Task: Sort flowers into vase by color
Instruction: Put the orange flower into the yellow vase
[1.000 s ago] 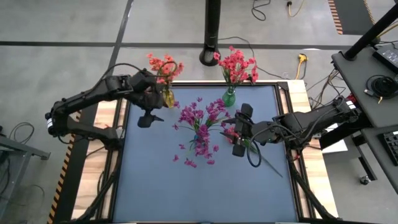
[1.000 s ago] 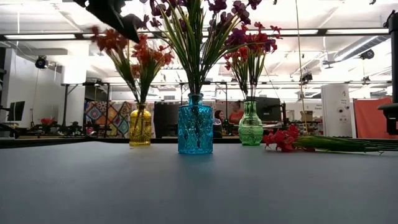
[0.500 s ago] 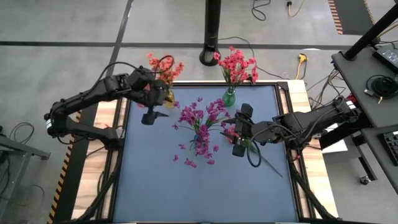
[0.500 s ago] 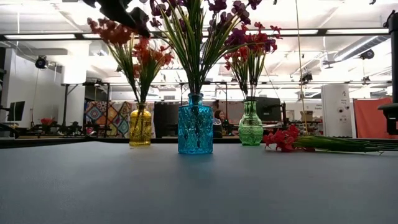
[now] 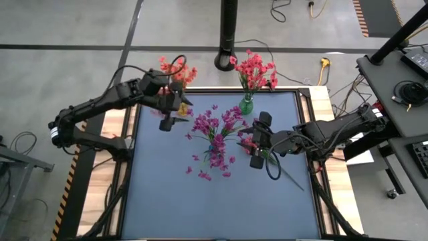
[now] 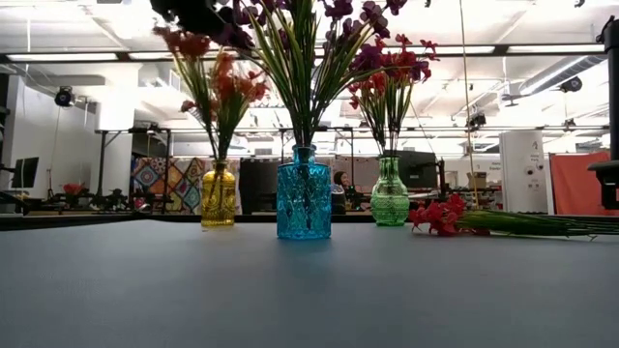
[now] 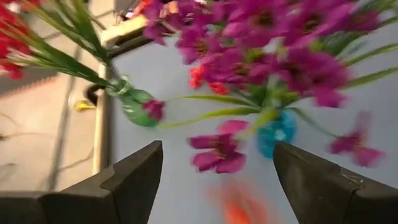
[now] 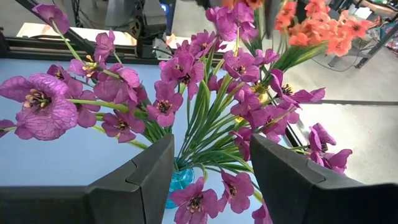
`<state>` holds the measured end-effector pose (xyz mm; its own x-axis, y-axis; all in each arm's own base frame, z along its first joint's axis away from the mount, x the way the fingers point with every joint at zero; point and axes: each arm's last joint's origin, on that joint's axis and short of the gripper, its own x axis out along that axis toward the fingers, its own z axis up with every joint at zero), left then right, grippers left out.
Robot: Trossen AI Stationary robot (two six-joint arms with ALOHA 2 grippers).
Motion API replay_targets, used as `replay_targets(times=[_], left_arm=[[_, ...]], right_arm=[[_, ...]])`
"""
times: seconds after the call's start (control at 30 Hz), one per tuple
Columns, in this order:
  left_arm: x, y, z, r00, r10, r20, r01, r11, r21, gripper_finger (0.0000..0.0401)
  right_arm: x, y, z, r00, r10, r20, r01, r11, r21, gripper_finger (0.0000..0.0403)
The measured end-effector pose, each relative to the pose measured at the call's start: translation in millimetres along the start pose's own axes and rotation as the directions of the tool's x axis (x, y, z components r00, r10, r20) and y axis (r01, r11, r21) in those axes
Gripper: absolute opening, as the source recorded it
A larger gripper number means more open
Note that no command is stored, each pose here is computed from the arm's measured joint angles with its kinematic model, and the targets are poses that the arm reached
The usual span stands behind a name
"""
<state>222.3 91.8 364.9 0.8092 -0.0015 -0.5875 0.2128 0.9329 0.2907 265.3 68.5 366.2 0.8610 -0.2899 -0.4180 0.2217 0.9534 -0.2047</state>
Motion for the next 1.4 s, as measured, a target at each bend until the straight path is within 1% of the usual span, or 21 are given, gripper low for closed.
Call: replay_targets(times=[0.07,0.17,0.23,0.37,0.5,0.53,0.73,0.87,0.9,1.03,1.1,1.13,1.27,1.3,1.4], left_arm=[[4.7,3.8,0.5,0.999,0.043,0.019,-0.044,0.999,0.024,0.0286],[7.3,6.1,3.5,0.995,0.046,0.083,-0.047,0.999,0.01,0.0286],[6.6,8.9,7.9,0.989,0.069,0.129,-0.064,0.997,-0.045,0.0286],[2.8,13.6,7.5,0.985,0.078,0.154,-0.056,0.988,-0.145,0.0286],[1.8,19.1,6.4,0.969,0.045,0.242,0.011,0.975,-0.223,0.0286],[2.0,21.5,5.9,0.965,0.058,0.257,0.01,0.967,-0.256,0.0286],[-2.9,38.8,0.8,0.931,0.167,0.324,0.01,0.878,-0.479,0.0286],[-4.7,45.6,-3.2,0.912,0.186,0.365,0.053,0.829,-0.556,0.0286],[-5.4,47.1,-3.3,0.905,0.197,0.376,0.064,0.812,-0.58,0.0286],[-9.8,53.9,-3.5,0.879,0.244,0.41,0.109,0.735,-0.669,0.0286],[-13.2,58.1,-3.0,0.86,0.291,0.419,0.13,0.67,-0.731,0.0286],[-14.6,59.7,-2.8,0.852,0.304,0.425,0.142,0.648,-0.748,0.0286],[-15.9,61.2,-2.9,0.847,0.318,0.427,0.148,0.629,-0.763,0.0286],[-15.6,60.9,-3.3,0.85,0.312,0.424,0.141,0.641,-0.755,0.0286],[-14.7,59.9,-4.4,0.859,0.288,0.423,0.116,0.695,-0.709,0.0286]], right_arm=[[0.2,0.1,-0.4,1.0,0.0,-0.001,0.0,1.0,-0.001,0.0203],[0.4,0.2,-0.8,1.0,0.0,-0.002,0.0,1.0,-0.003,0.0203],[0.5,0.3,-1.1,1.0,0.0,-0.004,0.0,1.0,-0.003,0.0203],[1.7,0.8,-3.5,1.0,-0.001,-0.012,0.001,1.0,-0.008,0.0203],[2.6,1.3,-5.2,1.0,-0.001,-0.018,0.001,1.0,-0.012,0.0203],[2.6,1.3,-5.1,1.0,-0.001,-0.018,0.001,1.0,-0.012,0.0203],[2.7,1.4,-5.2,1.0,-0.001,-0.018,0.001,1.0,-0.003,0.0203],[2.7,1.3,-5.5,1.0,-0.002,-0.02,0.002,1.0,0.0,0.0203],[2.7,1.3,-5.8,1.0,-0.001,-0.023,0.001,1.0,0.0,0.0203],[2.7,1.3,-6.5,1.0,-0.002,-0.029,0.002,1.0,0.001,0.0203],[2.7,1.2,-7.2,0.999,-0.003,-0.035,0.003,1.0,0.002,0.0203],[2.7,1.2,-7.3,0.999,-0.003,-0.036,0.003,1.0,0.002,0.0203],[2.8,1.3,-7.3,0.999,-0.003,-0.036,0.003,1.0,0.003,0.0203],[2.8,1.3,-7.3,0.999,-0.003,-0.036,0.003,1.0,0.003,0.0203],[2.8,1.3,-7.0,0.999,-0.003,-0.033,0.003,1.0,0.003,0.0203]])
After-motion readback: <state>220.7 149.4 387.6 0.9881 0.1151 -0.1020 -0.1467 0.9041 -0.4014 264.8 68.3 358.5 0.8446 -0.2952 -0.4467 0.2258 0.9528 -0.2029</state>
